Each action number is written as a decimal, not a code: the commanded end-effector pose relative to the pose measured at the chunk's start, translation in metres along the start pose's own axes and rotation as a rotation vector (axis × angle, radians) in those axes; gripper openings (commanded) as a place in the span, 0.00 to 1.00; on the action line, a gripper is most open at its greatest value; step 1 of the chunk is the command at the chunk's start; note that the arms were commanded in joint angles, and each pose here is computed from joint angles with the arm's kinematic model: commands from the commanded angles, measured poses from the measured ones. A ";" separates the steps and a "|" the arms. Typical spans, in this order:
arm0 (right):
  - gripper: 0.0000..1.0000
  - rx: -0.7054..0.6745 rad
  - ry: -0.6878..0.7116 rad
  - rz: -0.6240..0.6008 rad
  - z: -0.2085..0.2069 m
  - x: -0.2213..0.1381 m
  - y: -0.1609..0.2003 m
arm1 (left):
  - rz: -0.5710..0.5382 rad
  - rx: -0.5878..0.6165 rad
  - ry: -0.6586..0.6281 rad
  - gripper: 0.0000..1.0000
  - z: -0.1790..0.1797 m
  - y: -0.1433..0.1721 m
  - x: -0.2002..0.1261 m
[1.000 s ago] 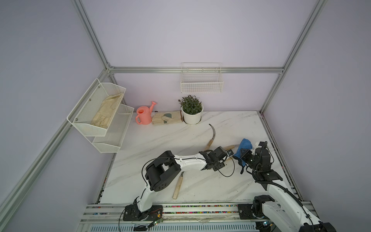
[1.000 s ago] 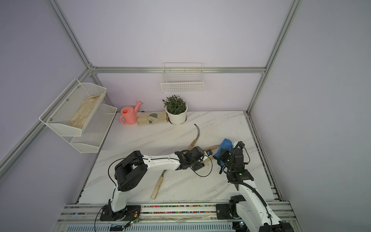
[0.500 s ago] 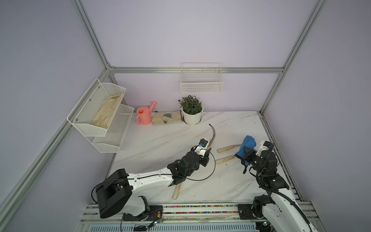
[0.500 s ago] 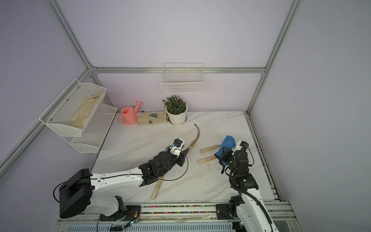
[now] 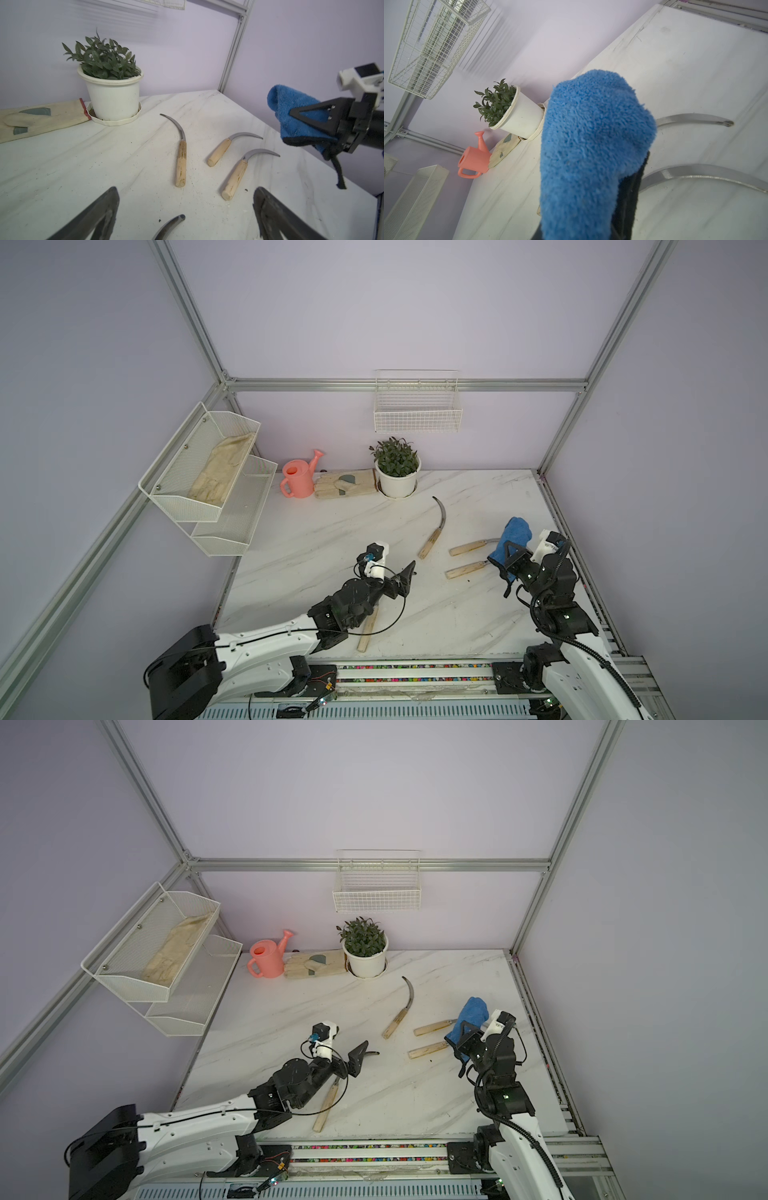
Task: Wipe small sickles with rags
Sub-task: Pick up the small sickle from the center of the board.
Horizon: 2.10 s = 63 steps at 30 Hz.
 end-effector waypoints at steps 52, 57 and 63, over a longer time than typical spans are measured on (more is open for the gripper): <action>0.00 0.049 -0.111 0.018 -0.015 0.010 0.030 | 0.956 -0.073 -0.357 0.45 0.011 0.125 -0.114; 0.00 0.050 -0.110 0.022 -0.015 0.009 0.030 | 0.970 -0.070 -0.391 0.41 0.014 0.126 -0.115; 0.00 0.051 -0.108 0.023 -0.017 0.008 0.032 | 0.977 -0.058 -0.416 0.33 0.015 0.127 -0.116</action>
Point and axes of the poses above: each gripper's point midway between its finger pads, its own x axis out along the fingers, its own z axis along the line the jaws close on, y = z × x, the point moved 10 cm from there along -x, back along the fingers, and after that the axes turned 3 degrees about -x, right-handed, at the moved point
